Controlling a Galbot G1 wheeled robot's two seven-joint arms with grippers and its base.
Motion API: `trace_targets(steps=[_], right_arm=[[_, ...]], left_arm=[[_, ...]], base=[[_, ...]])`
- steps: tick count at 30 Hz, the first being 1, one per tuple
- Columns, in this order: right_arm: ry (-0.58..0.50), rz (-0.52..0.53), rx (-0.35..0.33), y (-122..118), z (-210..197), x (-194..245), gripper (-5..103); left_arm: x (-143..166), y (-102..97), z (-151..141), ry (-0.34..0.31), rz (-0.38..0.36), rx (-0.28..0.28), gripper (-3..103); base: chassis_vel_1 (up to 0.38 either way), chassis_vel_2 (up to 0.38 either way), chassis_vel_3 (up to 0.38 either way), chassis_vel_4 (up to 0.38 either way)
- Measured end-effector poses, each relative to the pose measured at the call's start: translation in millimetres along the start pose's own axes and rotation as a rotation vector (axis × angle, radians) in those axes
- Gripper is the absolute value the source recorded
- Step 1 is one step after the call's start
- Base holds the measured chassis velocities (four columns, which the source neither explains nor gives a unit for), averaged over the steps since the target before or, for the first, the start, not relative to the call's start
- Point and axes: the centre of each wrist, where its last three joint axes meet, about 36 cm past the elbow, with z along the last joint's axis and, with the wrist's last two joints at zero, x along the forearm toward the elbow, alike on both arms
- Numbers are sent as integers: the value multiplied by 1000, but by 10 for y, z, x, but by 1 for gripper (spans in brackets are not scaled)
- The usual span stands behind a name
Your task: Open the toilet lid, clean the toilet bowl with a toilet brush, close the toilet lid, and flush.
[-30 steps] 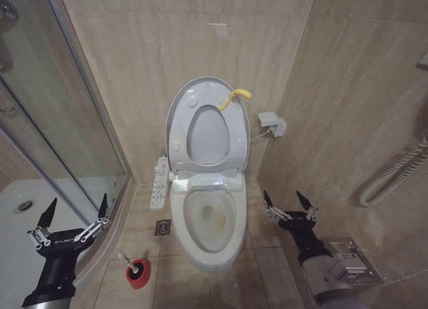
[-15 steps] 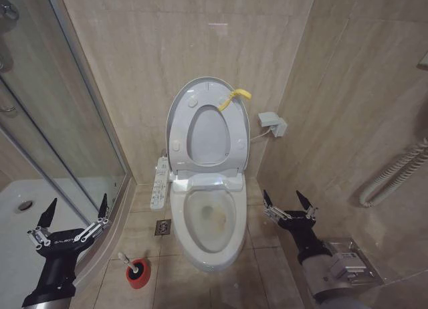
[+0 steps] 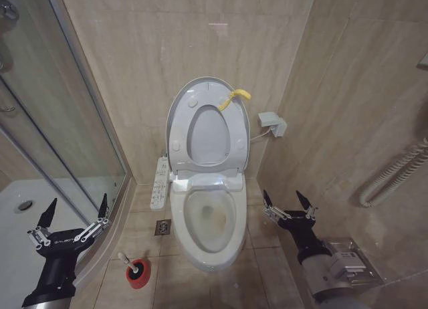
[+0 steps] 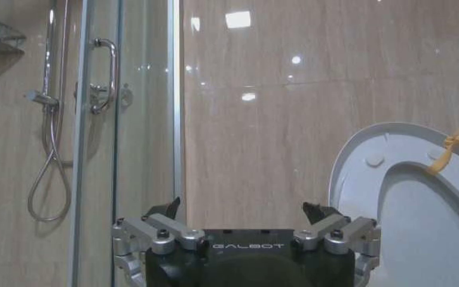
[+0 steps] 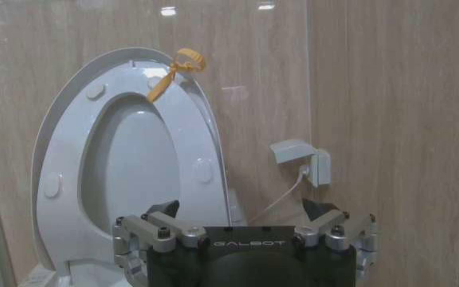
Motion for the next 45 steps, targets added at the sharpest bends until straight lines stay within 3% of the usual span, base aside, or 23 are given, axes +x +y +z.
trace_targets(steps=[39, 41, 44, 45], right_arm=[[1, 1, -1, -1, 3, -2, 100], [1, 1, -1, -1, 2, -2, 100], [1, 1, -1, 0, 2, -2, 100], [1, 1, -1, 0, 2, -2, 100]], left_arm=[[-2, 0, 1, 1, 1, 0, 100], [-7, 3, 12, 5, 2, -2, 100], [-87, 69, 193, 89, 31, -29, 100], [-87, 69, 193, 89, 31, -29, 100]], base=[[0, 0, 0, 0], [0, 0, 0, 0], [0, 0, 0, 0], [0, 0, 0, 0]])
